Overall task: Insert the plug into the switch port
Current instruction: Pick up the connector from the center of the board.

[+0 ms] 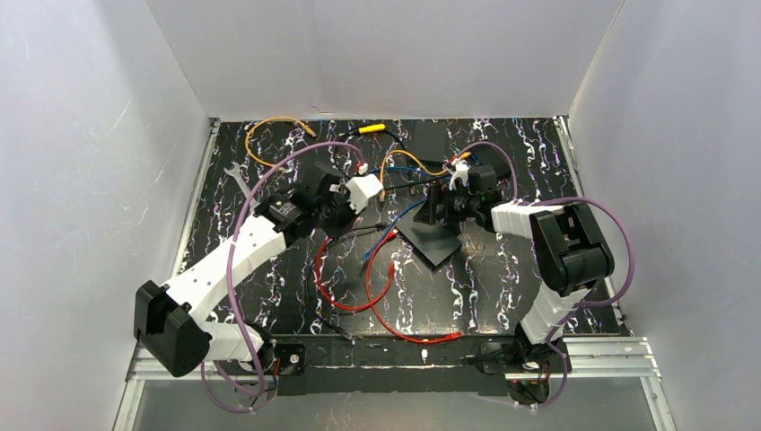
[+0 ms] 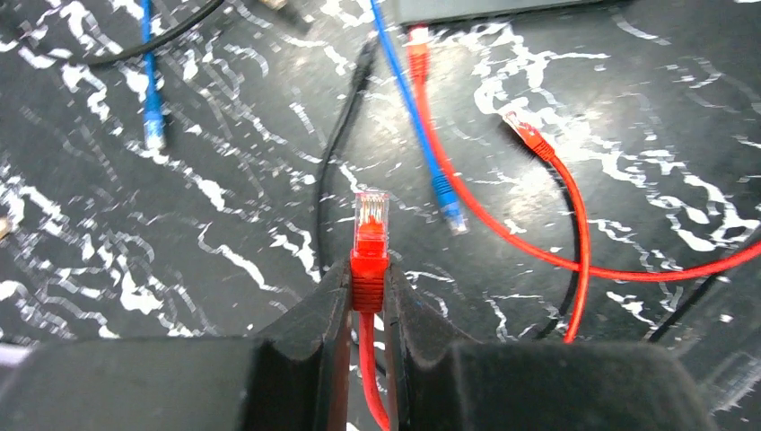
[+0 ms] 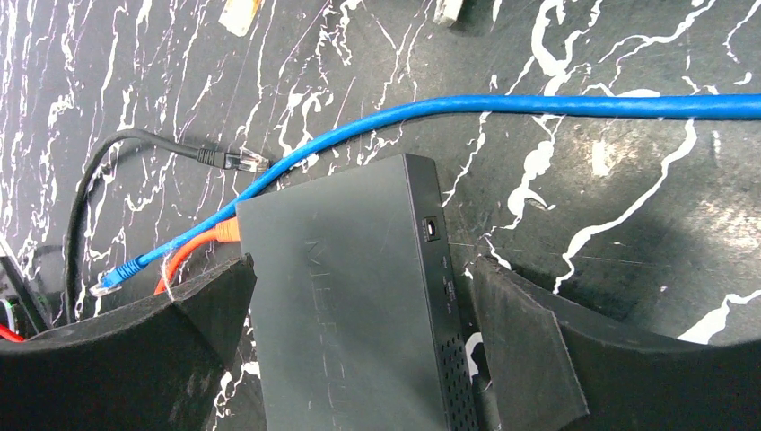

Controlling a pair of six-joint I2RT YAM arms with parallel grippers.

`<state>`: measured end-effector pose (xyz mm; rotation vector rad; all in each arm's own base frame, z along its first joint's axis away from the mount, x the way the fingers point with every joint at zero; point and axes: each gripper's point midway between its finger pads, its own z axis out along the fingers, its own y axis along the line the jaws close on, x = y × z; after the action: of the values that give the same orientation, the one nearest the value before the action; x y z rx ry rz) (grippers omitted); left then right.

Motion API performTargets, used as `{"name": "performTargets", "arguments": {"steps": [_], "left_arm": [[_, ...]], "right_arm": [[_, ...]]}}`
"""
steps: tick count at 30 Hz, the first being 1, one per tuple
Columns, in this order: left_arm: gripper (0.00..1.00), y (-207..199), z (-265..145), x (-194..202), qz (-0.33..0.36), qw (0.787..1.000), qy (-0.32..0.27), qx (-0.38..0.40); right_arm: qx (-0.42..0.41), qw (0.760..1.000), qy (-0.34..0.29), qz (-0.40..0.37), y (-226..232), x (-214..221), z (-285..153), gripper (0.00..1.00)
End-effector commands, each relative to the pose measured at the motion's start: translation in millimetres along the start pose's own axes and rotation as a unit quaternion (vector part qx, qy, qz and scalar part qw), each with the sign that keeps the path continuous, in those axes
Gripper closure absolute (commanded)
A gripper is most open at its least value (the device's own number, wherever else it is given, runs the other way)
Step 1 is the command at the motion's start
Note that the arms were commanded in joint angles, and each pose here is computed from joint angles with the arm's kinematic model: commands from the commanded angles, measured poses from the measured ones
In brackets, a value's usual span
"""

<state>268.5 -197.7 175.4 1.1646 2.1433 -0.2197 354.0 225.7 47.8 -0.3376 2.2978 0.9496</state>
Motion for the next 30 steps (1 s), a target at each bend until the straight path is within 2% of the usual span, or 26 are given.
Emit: {"name": "performTargets", "arguments": {"steps": [1, 6, 13, 19, 28, 30], "left_arm": [[1.0, -33.7, -2.9, -19.7, -0.002, 0.995, -0.064, 0.082], [1.0, -52.7, 1.0, -34.6, -0.015, 0.987, -0.089, 0.131], [1.0, -64.8, 18.3, -44.3, -0.045, 0.982, -0.093, 0.159], [1.0, -74.3, 35.9, -48.7, -0.106, 0.973, -0.092, 0.182], [1.0, -67.9, 60.5, -34.1, -0.137, 0.977, -0.056, 0.154], [1.0, -67.0, 59.4, -35.4, -0.136, 0.978, -0.057, 0.149]], "right_arm": [[-0.006, 1.0, 0.025, 0.019, 4.2, 16.1, -7.2, 0.0], [-0.01, 0.999, 0.027, 0.02, 5.6, 16.5, -6.7, 0.0], [-0.012, 0.999, 0.028, 0.021, 7.1, 16.4, -7.6, 0.0], [-0.017, 0.999, 0.034, 0.037, 12.5, 16.9, -10.9, 0.0], [-0.038, 0.999, -0.011, 0.03, 32.3, -0.3, -26.3, 0.0], [-0.043, 0.998, -0.021, 0.029, 38.4, -3.6, -32.0, 0.03]]}}
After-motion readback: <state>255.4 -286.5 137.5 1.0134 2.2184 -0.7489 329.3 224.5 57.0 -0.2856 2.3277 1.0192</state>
